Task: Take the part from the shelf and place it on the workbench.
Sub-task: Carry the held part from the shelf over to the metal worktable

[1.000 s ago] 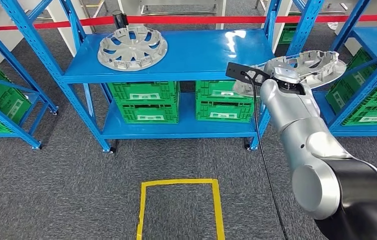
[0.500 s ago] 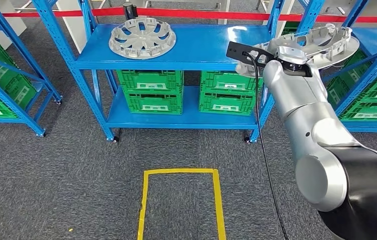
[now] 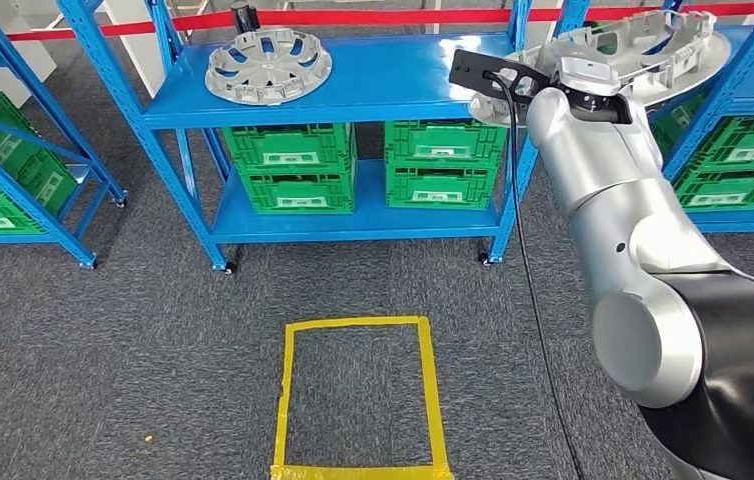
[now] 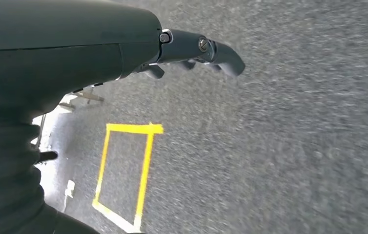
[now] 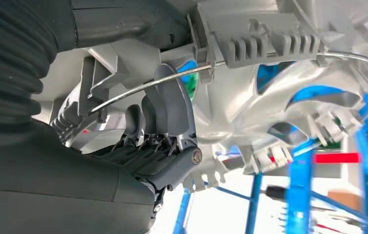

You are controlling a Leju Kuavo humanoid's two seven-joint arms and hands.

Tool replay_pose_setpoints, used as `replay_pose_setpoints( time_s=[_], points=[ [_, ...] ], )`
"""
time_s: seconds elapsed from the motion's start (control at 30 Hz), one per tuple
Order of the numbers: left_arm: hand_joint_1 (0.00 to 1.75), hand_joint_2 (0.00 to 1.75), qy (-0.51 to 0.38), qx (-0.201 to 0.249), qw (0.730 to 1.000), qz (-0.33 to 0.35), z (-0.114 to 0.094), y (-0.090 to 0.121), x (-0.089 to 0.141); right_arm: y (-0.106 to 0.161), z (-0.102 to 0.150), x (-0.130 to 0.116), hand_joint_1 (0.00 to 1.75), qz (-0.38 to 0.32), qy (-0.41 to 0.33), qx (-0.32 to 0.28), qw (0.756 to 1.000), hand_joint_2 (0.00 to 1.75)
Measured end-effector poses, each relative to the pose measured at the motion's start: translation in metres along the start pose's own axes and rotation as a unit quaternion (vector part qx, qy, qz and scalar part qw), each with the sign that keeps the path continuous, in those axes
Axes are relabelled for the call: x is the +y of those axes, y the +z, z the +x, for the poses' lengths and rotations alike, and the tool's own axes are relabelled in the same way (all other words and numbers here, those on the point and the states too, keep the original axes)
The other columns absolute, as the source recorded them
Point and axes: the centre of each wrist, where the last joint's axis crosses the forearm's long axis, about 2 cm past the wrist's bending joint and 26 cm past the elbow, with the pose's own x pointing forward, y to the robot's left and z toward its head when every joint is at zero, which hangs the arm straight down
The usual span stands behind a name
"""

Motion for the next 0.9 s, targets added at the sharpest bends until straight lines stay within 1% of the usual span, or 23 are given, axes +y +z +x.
replay_pose_setpoints(
  time_s=[0.23,0.47,0.7,0.9],
  points=[
    [0.0,1.75,-0.01,-0.009,1.0,-0.001,0.003,-0.001,0.003,0.0,-0.021,0.003,1.75,0.001,-0.003,0.014,1.0,1.75],
    [0.0,1.75,-0.014,-0.021,1.0,-0.003,0.001,-0.002,0.005,0.0,-0.045,0.003,1.75,-0.004,-0.006,0.027,1.0,1.75],
    [0.0,1.75,-0.015,-0.019,1.0,-0.005,0.002,-0.002,0.006,0.001,-0.052,0.002,1.75,-0.003,-0.009,0.044,0.999,1.75],
    [0.0,1.75,-0.024,-0.028,0.999,-0.004,0.003,-0.004,0.012,0.002,-0.06,0.002,1.75,-0.007,-0.019,0.047,0.999,1.75]
  ],
)
